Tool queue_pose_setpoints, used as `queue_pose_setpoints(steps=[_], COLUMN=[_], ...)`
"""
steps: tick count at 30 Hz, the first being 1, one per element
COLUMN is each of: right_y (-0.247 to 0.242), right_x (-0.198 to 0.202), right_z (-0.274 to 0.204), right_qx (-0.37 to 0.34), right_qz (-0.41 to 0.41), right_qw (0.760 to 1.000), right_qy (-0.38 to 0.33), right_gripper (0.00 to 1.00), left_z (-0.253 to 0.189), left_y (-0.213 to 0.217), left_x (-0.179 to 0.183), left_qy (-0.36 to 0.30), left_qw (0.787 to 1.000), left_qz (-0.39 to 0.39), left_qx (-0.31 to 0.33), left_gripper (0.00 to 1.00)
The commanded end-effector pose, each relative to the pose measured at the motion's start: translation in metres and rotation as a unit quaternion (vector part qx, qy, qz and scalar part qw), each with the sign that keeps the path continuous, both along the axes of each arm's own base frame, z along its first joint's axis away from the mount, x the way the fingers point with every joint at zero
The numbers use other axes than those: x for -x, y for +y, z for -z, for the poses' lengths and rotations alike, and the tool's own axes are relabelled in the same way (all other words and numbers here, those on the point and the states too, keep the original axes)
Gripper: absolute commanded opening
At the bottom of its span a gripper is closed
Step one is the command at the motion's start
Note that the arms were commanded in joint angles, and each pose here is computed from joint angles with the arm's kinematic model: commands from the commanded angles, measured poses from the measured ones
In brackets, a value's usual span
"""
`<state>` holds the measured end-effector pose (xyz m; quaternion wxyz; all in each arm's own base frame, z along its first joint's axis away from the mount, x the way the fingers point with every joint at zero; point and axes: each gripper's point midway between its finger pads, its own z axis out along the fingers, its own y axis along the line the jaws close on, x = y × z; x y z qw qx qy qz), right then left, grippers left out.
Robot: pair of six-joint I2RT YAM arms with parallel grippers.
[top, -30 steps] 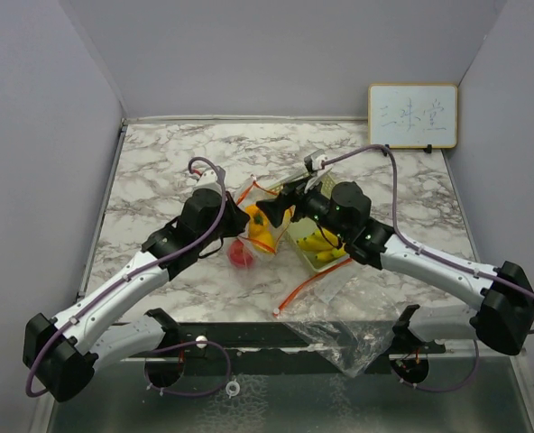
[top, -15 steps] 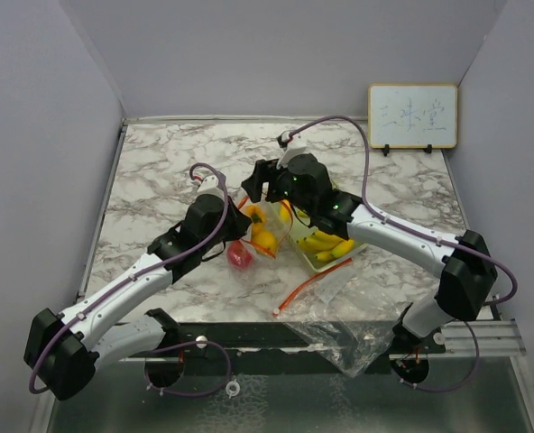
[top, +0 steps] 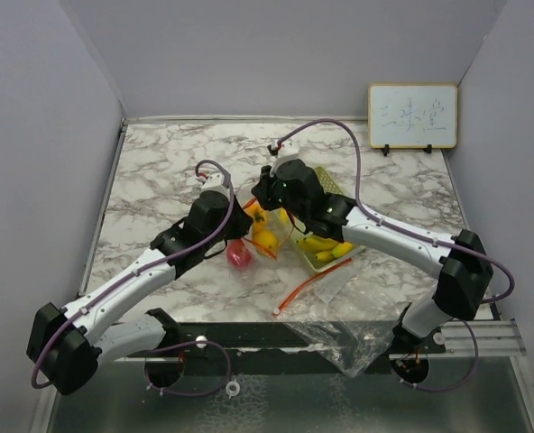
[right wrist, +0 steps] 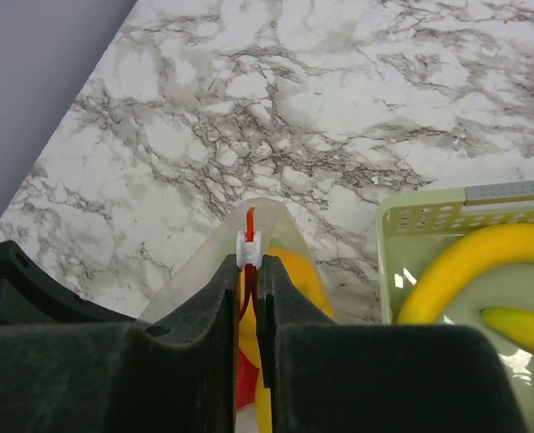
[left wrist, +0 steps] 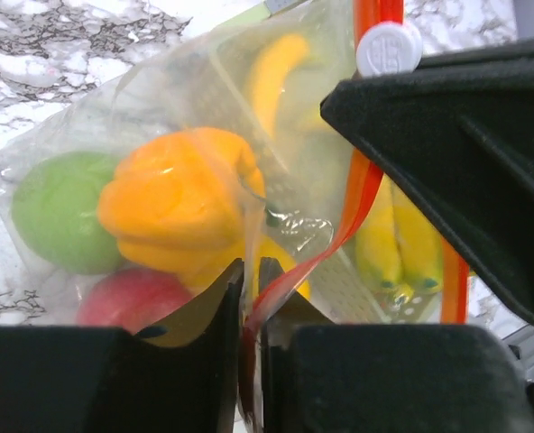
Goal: Place the food in the zip-top bag and seal the zipper
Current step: Zip the zipper food storage bag at the center of the board.
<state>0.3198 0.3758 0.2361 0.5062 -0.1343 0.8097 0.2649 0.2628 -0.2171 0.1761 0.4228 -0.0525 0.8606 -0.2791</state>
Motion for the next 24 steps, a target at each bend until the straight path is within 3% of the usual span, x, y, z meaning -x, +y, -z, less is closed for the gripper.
queue_pose_setpoints(steps=[1, 3, 5, 6, 13, 16, 19, 24], right_y=[-0.022, -0.020, -0.011, -0.007, 0.009, 0.008, 0.006, 0.004], right_x=[-0.002, 0.004, 0.014, 0.020, 0.079, 0.105, 0.126, 0.143], right_z=[-0.052, -0.072, -0.090, -0.098, -0.134, -0.144, -0.148, -0.154], right_qx=[0.000, 0.001, 0.007, 0.008, -0.003, -0.008, -0.008, -0.016], right_qz=[0.019, -0.014, -0.070, -0.096, -0.281, -0.348, -0.402, -0.442], right_qw=[0.997, 0.993, 0.987, 0.984, 0.938, 0.910, 0.884, 0.860], right_qy=[-0.081, -0.115, -0.143, -0.151, -0.203, -0.225, -0.239, -0.254], right_gripper=[0.08, 0.07, 0.07, 0.07, 0.06, 0.06, 0.06, 0.05], left_z=[-0.037, -0.055, -0.074, -0.084, -0.150, -0.176, -0.191, -0.186], left_y=[0.009, 0.016, 0.026, 0.031, 0.055, 0.051, 0.042, 0.024], left_x=[-0.004, 0.001, 0.009, 0.013, 0.047, 0.070, 0.099, 0.136], left_qy=[-0.040, -0.055, -0.080, -0.096, -0.256, -0.342, -0.417, -0.471], left_qw=[0.998, 0.996, 0.992, 0.990, 0.956, 0.923, 0.873, 0.810], left_qz=[0.016, 0.030, 0.044, 0.048, 0.103, 0.157, 0.236, 0.343], left_qx=[-0.045, -0.067, -0.083, -0.089, -0.097, -0.085, -0.088, -0.071], left_gripper=[0.28, 0.53, 0.89, 0.98, 0.99, 0.99, 0.96, 0.96])
